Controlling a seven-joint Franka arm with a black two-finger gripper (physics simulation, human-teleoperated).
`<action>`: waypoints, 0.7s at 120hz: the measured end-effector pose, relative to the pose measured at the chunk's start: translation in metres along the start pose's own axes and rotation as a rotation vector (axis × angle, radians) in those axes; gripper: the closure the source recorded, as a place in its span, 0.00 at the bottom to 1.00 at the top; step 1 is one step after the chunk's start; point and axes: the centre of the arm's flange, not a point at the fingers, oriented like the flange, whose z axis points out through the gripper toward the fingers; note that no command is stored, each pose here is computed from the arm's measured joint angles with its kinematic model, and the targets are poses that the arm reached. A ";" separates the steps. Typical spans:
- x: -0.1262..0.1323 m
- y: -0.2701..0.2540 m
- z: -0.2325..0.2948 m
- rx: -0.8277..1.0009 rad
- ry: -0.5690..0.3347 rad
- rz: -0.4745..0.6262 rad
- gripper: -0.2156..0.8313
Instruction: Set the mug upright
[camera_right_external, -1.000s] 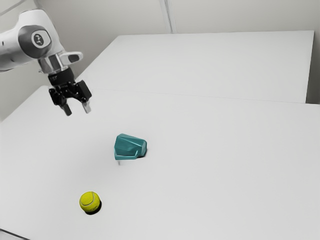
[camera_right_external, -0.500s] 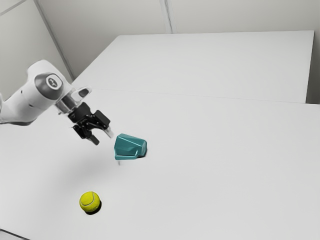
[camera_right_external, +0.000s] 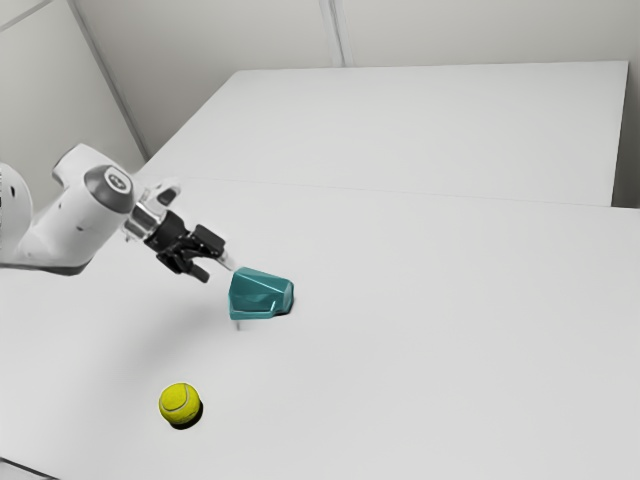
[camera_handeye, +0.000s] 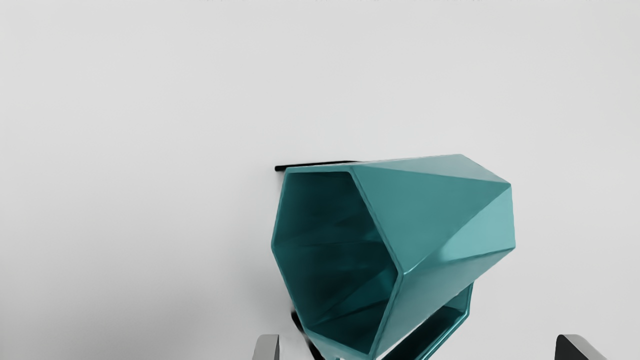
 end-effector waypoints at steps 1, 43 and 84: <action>0.000 -0.002 0.001 -0.001 0.002 -0.001 0.21; 0.002 -0.014 0.025 -0.092 0.068 0.014 0.21; -0.008 -0.021 0.049 -0.189 0.076 0.002 0.21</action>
